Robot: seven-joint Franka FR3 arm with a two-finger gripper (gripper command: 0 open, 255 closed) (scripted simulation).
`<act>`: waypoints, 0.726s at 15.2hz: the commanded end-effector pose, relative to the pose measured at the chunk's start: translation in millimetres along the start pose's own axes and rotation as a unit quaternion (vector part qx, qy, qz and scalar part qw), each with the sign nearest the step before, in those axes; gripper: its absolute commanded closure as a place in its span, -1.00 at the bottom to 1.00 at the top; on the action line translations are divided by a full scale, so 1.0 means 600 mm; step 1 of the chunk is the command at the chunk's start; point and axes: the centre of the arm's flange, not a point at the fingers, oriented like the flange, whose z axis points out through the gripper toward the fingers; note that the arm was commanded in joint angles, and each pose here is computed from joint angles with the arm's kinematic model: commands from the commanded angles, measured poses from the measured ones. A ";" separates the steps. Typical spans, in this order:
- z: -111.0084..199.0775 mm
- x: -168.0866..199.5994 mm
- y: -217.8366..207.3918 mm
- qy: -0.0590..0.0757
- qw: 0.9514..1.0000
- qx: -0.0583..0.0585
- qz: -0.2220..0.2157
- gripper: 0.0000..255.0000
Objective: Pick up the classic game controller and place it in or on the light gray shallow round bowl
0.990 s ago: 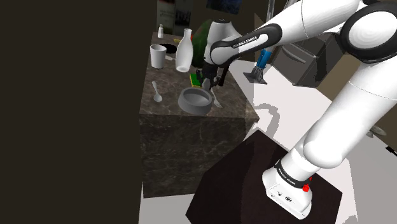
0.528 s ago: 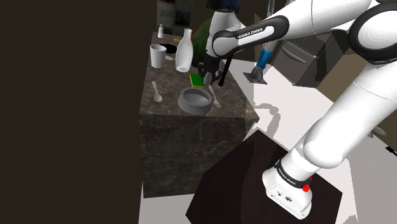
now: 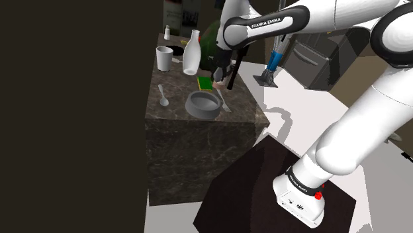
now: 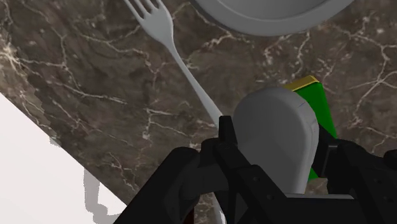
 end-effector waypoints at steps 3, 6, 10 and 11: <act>-0.029 -0.018 -0.002 0.000 1.000 0.000 0.000 1.00; -0.037 -0.083 -0.007 0.000 1.000 0.000 0.000 1.00; -0.049 -0.170 -0.013 0.000 1.000 0.000 0.000 1.00; -0.052 -0.192 -0.014 0.000 1.000 0.000 0.000 1.00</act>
